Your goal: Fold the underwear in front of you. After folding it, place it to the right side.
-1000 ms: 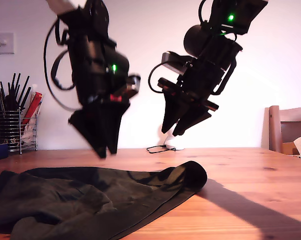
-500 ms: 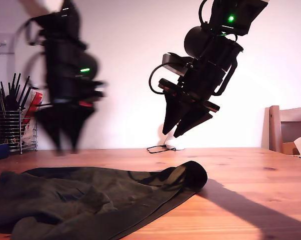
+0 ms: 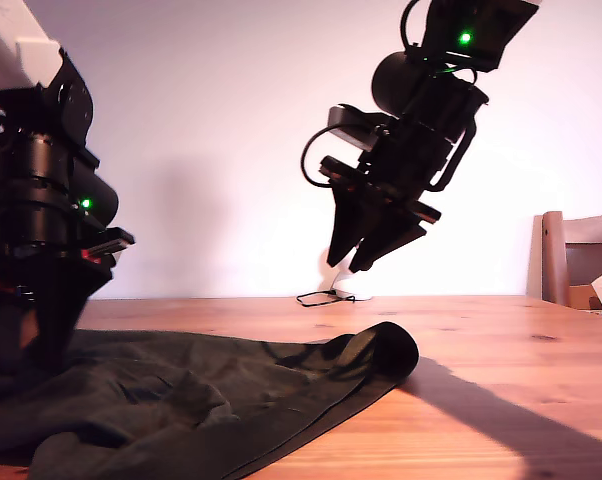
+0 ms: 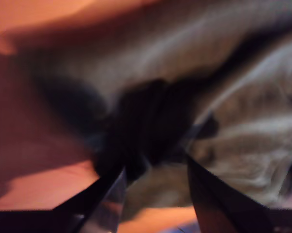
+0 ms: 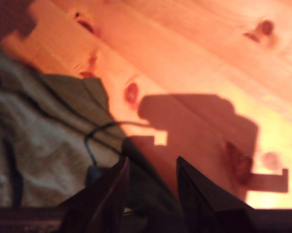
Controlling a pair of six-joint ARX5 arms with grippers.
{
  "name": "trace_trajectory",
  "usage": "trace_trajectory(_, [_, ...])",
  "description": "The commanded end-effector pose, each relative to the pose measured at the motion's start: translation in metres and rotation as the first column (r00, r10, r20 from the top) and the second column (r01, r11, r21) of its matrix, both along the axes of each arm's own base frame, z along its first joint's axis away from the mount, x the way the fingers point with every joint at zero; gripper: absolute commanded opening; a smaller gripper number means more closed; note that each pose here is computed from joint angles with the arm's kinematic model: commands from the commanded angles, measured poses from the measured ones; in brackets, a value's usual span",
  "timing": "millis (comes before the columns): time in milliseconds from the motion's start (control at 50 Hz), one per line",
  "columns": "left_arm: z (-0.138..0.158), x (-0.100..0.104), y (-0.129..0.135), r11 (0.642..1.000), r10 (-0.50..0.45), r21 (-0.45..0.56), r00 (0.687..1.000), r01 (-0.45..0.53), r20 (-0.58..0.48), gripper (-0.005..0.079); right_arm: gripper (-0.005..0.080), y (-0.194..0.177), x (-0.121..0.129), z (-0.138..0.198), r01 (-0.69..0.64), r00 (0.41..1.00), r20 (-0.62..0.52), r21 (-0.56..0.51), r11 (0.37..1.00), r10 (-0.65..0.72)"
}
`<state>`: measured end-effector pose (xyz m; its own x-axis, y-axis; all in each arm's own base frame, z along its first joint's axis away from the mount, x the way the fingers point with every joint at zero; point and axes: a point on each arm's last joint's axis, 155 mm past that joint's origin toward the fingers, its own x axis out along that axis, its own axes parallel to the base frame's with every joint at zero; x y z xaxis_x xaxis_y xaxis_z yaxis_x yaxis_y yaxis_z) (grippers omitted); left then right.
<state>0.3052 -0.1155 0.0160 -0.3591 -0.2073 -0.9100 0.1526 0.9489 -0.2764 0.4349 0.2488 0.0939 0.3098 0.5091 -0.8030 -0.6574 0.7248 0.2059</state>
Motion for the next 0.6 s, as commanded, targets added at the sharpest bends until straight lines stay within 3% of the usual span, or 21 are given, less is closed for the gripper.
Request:
trace_trajectory(0, [0.003,0.009,-0.001,1.0,0.012,-0.016,0.999,-0.011,0.052,0.0359,0.0277,-0.004,-0.001,-0.019,0.006,0.999,-0.04,-0.008,1.0,-0.007])
trace_trajectory(320, [0.027,0.022,0.004,0.998,0.037,-0.057,0.962,-0.022,0.269,0.0357,0.0277,-0.001,-0.003,-0.02,0.01,0.998,-0.059,0.015,1.0,-0.009])
trace_trajectory(460, [0.033,0.024,0.007,0.996,0.057,-0.086,0.922,-0.026,0.383,0.0357,0.0277,0.0,-0.003,-0.019,0.006,0.998,-0.059,0.026,1.0,-0.005])
trace_trajectory(580, [0.035,0.023,0.006,0.991,0.087,-0.128,0.886,-0.032,0.456,0.0357,0.0277,0.012,-0.012,-0.013,-0.027,0.995,-0.093,0.097,0.995,0.036])
